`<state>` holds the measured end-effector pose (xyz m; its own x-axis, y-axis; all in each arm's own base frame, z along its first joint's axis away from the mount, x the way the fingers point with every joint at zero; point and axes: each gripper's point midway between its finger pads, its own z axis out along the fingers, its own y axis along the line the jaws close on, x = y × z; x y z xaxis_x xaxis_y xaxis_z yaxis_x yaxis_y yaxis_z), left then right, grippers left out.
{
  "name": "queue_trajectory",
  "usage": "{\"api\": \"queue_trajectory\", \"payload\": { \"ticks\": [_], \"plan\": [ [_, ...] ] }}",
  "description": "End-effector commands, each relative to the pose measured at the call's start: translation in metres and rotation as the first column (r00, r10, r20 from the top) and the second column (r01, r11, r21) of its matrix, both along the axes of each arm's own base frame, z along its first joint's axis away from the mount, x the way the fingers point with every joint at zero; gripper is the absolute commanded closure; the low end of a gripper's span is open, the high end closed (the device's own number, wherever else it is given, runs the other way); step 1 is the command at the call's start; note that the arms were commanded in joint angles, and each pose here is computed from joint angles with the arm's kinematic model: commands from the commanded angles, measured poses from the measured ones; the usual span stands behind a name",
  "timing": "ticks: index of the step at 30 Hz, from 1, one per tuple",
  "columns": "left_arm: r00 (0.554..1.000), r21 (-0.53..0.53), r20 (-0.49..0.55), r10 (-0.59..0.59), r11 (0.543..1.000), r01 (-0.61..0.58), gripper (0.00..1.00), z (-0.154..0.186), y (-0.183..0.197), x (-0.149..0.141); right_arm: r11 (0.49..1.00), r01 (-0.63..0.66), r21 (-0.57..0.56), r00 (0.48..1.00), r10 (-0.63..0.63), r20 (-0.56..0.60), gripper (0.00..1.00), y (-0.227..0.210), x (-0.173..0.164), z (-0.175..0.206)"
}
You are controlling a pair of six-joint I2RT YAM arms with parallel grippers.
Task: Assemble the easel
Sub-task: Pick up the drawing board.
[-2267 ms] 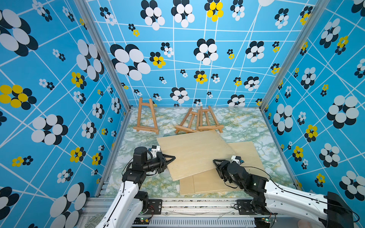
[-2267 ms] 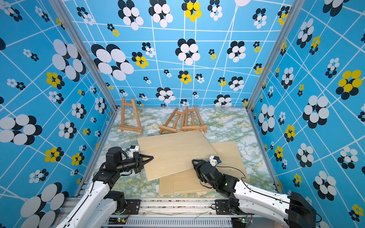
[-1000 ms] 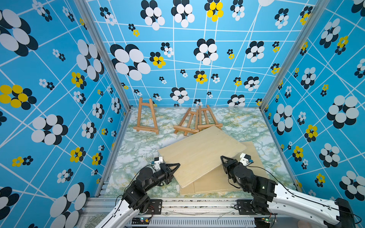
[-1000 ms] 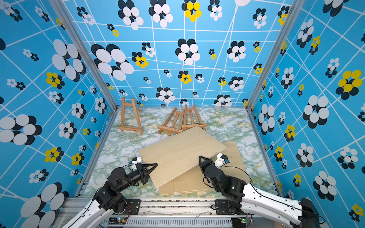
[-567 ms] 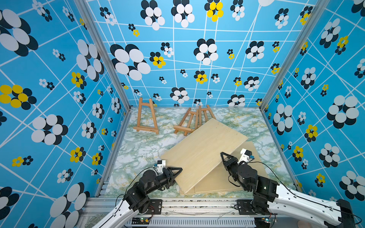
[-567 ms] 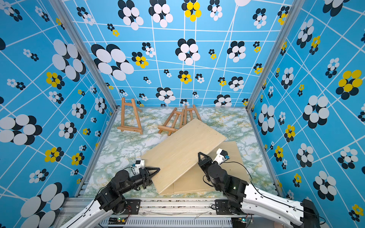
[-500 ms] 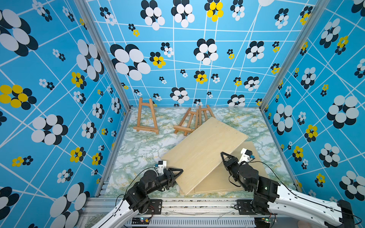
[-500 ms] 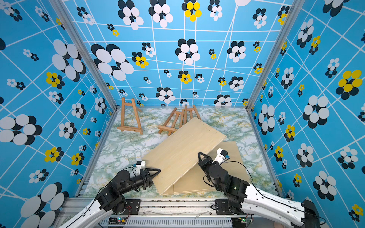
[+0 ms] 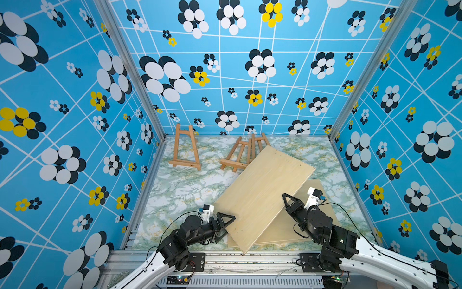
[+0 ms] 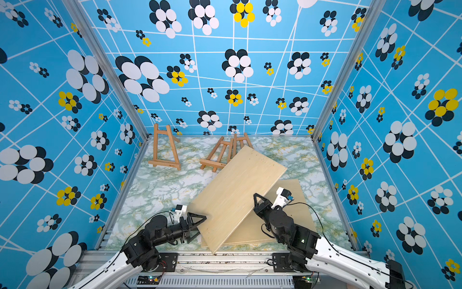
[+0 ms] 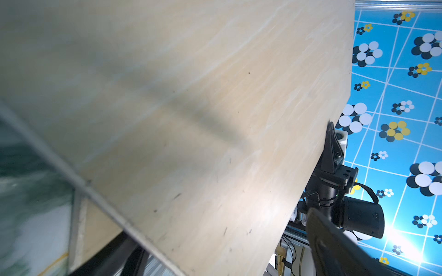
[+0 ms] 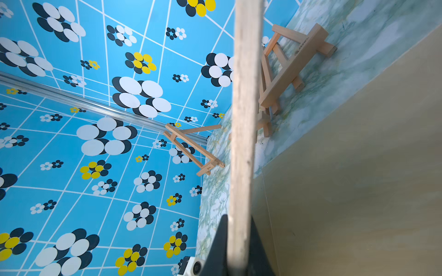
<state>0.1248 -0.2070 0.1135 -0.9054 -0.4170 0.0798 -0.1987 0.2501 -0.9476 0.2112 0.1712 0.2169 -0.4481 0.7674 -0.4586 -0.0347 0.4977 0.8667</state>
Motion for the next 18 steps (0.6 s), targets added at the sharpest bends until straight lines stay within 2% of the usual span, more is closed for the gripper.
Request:
{"api": "queue_trajectory", "payload": {
  "ticks": [1, 5, 10, 14, 18],
  "plan": [
    [0.971, 0.277, -0.237, 0.017, 0.959, 0.051, 0.01, -0.076, 0.037, -0.039, 0.984, -0.078, -0.160, 0.991, 0.095, 0.098, 1.00, 0.009, 0.000, 0.035],
    [0.970, 0.383, -0.234, 0.070, 0.923, 0.026, 0.01, -0.074, 0.062, -0.047, 0.957, -0.091, -0.275, 0.985, 0.126, 0.114, 1.00, 0.013, 0.004, 0.042],
    [0.969, 0.433, -0.229, 0.088, 0.901, 0.020, 0.01, -0.073, 0.073, -0.050, 0.920, -0.090, -0.380, 0.976, 0.157, 0.148, 1.00, 0.011, 0.009, 0.055],
    [0.984, 0.415, -0.134, 0.118, 0.908, -0.053, 0.01, -0.055, 0.068, -0.028, 0.870, -0.123, -0.478, 0.958, 0.230, 0.173, 1.00, 0.018, 0.010, 0.066],
    [0.992, 0.375, 0.083, 0.097, 0.919, -0.122, 0.01, -0.013, 0.055, 0.008, 0.796, -0.183, -0.577, 0.915, 0.352, 0.196, 1.00, 0.033, 0.007, 0.074]
  ]
}}
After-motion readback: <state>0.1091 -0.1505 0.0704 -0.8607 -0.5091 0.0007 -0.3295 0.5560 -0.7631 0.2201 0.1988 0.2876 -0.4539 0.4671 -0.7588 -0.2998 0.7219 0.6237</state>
